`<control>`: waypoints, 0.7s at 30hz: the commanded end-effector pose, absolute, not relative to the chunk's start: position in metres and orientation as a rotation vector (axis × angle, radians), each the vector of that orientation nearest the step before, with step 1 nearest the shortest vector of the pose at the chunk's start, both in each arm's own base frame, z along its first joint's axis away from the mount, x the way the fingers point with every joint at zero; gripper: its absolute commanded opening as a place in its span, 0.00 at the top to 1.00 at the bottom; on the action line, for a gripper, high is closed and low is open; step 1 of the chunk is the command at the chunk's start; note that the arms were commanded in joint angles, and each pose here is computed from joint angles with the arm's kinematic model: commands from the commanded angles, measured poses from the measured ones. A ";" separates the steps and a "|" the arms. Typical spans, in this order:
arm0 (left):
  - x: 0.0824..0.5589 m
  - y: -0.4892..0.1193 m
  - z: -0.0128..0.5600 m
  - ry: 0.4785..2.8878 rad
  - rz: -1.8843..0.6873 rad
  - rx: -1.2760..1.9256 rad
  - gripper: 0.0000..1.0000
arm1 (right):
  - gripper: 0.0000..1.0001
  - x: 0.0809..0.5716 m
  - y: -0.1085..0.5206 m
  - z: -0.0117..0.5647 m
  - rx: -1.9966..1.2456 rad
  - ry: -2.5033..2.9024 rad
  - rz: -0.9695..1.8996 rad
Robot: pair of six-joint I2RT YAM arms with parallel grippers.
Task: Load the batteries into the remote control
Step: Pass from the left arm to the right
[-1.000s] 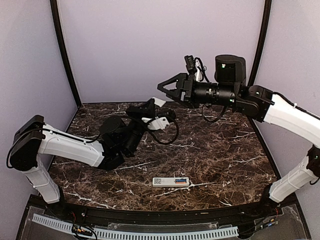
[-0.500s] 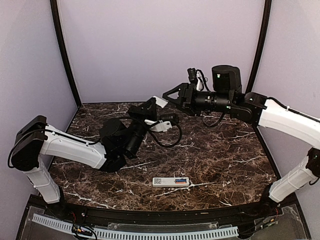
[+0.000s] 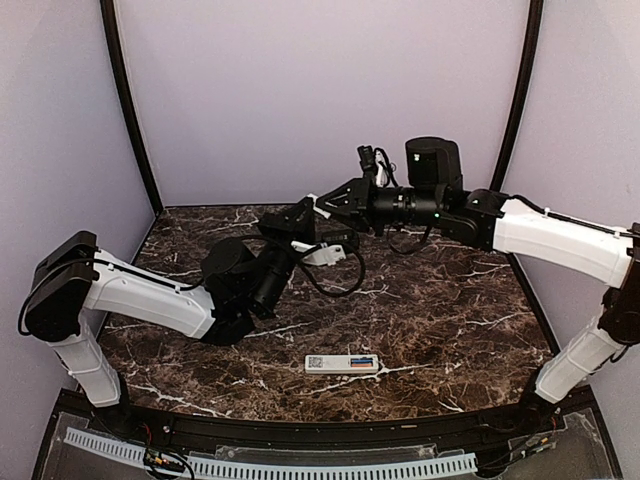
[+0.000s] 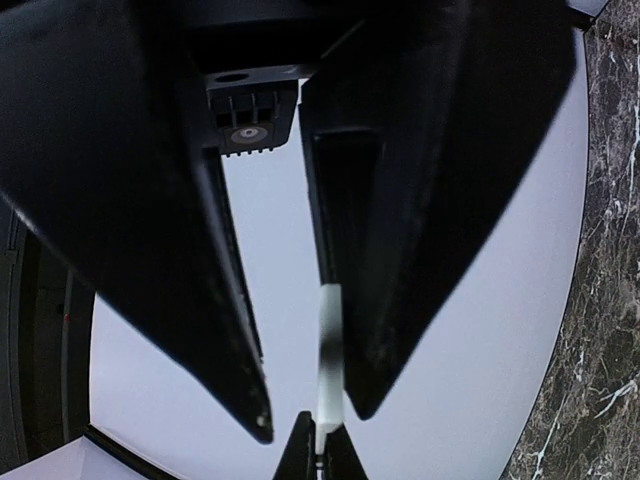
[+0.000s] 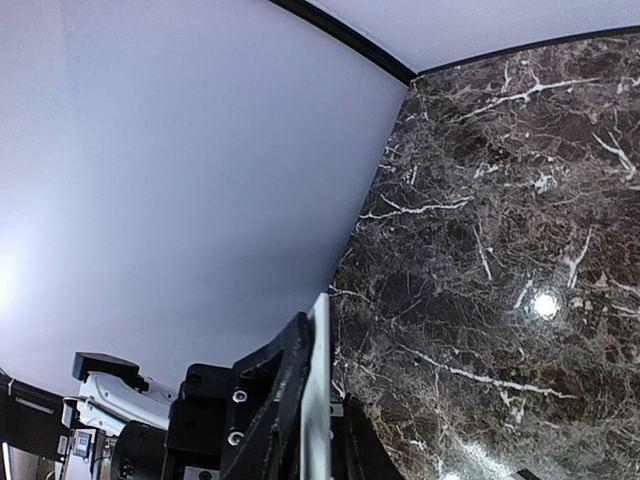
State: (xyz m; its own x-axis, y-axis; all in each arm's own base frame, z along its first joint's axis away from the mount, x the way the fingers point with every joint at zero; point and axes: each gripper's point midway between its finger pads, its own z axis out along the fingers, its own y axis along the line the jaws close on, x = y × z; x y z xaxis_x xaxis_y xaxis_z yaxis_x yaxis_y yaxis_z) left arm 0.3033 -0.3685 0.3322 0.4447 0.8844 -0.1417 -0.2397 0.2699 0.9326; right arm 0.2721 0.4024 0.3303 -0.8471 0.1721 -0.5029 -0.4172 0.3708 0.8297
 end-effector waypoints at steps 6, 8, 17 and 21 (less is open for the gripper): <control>0.287 -0.337 0.389 0.759 0.798 0.697 1.00 | 0.85 0.276 0.410 0.348 -0.194 2.021 1.635; 0.287 -0.338 0.389 0.758 0.801 0.698 1.00 | 0.86 0.275 0.410 0.345 -0.187 2.029 1.644; 0.286 -0.340 0.387 0.755 0.800 0.707 1.00 | 1.00 0.277 0.402 0.339 -0.149 2.040 1.619; 0.287 -0.340 0.383 0.771 0.784 0.712 1.00 | 1.00 0.281 0.395 0.339 -0.143 2.047 1.601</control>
State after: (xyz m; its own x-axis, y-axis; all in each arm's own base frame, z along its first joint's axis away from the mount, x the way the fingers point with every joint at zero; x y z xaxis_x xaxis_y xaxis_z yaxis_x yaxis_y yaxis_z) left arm 0.3042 -0.3679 0.3311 0.4376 0.8873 -0.1454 -0.2453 0.2734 0.9301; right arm 0.2775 0.4056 0.3321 -0.8672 0.2196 -0.4468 -0.3787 0.2917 0.8783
